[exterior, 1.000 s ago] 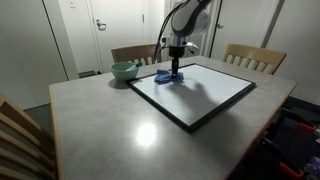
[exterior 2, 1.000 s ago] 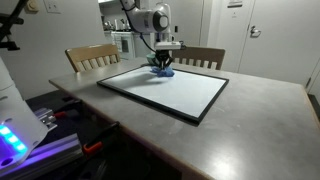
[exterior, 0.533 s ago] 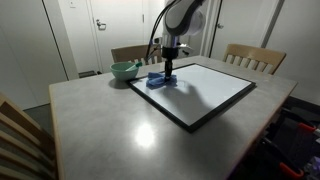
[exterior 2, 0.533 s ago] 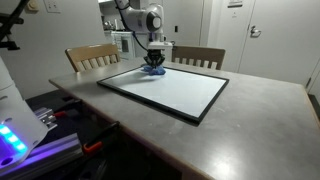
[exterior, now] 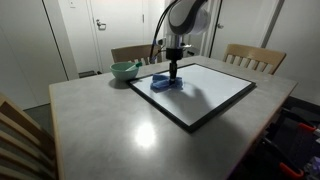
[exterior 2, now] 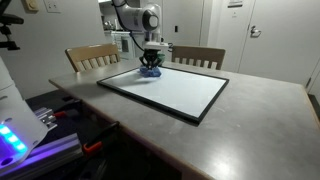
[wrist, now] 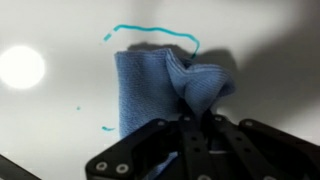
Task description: Use the blue cloth to wipe the whiteboard
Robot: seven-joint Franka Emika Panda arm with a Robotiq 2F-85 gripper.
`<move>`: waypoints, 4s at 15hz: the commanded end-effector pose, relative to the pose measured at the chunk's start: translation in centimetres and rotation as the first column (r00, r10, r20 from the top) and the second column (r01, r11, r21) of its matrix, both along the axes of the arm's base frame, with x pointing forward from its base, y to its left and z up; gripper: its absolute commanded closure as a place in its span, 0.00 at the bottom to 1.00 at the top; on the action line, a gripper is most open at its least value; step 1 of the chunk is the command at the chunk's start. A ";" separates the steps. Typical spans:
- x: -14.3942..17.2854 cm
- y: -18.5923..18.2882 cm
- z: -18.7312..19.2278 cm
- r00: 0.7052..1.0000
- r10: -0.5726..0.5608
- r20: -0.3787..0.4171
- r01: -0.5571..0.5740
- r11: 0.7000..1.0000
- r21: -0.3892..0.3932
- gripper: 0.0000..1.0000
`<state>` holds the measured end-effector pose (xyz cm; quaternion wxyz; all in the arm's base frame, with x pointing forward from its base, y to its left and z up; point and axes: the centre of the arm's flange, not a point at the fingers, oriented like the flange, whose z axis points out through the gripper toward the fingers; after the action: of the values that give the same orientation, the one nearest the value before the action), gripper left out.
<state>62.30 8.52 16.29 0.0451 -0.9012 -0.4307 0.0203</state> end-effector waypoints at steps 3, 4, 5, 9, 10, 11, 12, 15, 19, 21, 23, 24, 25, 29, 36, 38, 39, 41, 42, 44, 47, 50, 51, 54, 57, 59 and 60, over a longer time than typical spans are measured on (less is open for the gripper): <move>-4.0 -1.5 -0.7 0.999 -0.025 -0.023 0.024 0.999 -0.031 0.97; -4.1 -2.2 -1.3 1.000 -0.027 -0.014 0.027 0.999 -0.037 0.97; -4.3 -3.0 -1.6 0.999 -0.034 -0.003 0.034 0.998 -0.047 0.97; -4.9 -7.6 -1.5 0.994 -0.093 0.065 0.099 0.990 -0.098 0.97; -5.2 -9.0 -1.3 0.990 -0.113 0.081 0.122 0.985 -0.117 0.97; -5.4 -10.6 -1.0 0.986 -0.136 0.094 0.148 0.980 -0.132 0.97; -5.6 -11.8 -0.9 0.983 -0.157 0.100 0.170 0.975 -0.143 0.97; -5.7 -12.7 -0.9 0.980 -0.185 0.075 0.193 0.972 -0.130 0.97; -5.2 -8.8 -0.7 0.989 -0.130 0.067 0.133 0.990 -0.051 0.97; -5.0 -5.7 -0.5 0.996 -0.077 0.044 0.077 0.997 0.003 0.97; -5.5 -2.9 -0.1 1.000 -0.030 0.006 0.030 0.999 0.043 0.97; -5.8 -1.8 0.1 1.000 -0.009 -0.008 0.010 0.998 0.063 0.97; -6.1 -1.3 0.2 1.000 -0.003 -0.019 0.004 0.997 0.071 0.97; -7.2 -3.8 -0.2 0.998 -0.051 -0.040 0.051 0.999 0.007 0.97; -7.5 -12.1 -0.8 0.978 -0.202 0.058 0.208 0.969 -0.132 0.97; -6.9 -12.0 -0.8 0.976 -0.205 0.069 0.213 0.967 -0.142 0.97; -6.6 -11.2 -0.8 0.978 -0.199 0.061 0.205 0.970 -0.129 0.97; -6.2 -8.5 -0.5 0.989 -0.139 0.039 0.143 0.984 -0.104 0.97; -6.1 -7.2 -0.4 0.993 -0.109 0.036 0.112 0.989 -0.096 0.97; -5.9 -4.4 -0.4 0.998 -0.048 0.032 0.050 0.996 -0.076 0.97; -5.8 -2.3 -0.6 1.000 -0.002 0.029 0.004 0.998 -0.069 0.97; -5.8 -4.9 -1.6 0.999 -0.033 0.033 0.036 0.993 -0.111 0.97; -5.8 -5.7 -1.7 0.998 -0.045 0.036 0.048 0.992 -0.118 0.97; -5.1 -8.7 -1.4 0.994 -0.091 0.052 0.098 0.985 -0.142 0.97; -3.9 -10.3 -1.1 0.992 -0.107 0.067 0.117 0.980 -0.161 0.97; -2.9 -10.3 -1.2 0.992 -0.102 0.075 0.113 0.980 -0.166 0.97; -2.1 -10.1 -1.2 0.993 -0.093 0.079 0.105 0.980 -0.168 0.97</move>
<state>57.79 -1.55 16.32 -0.0371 -0.9262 -0.3747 0.0200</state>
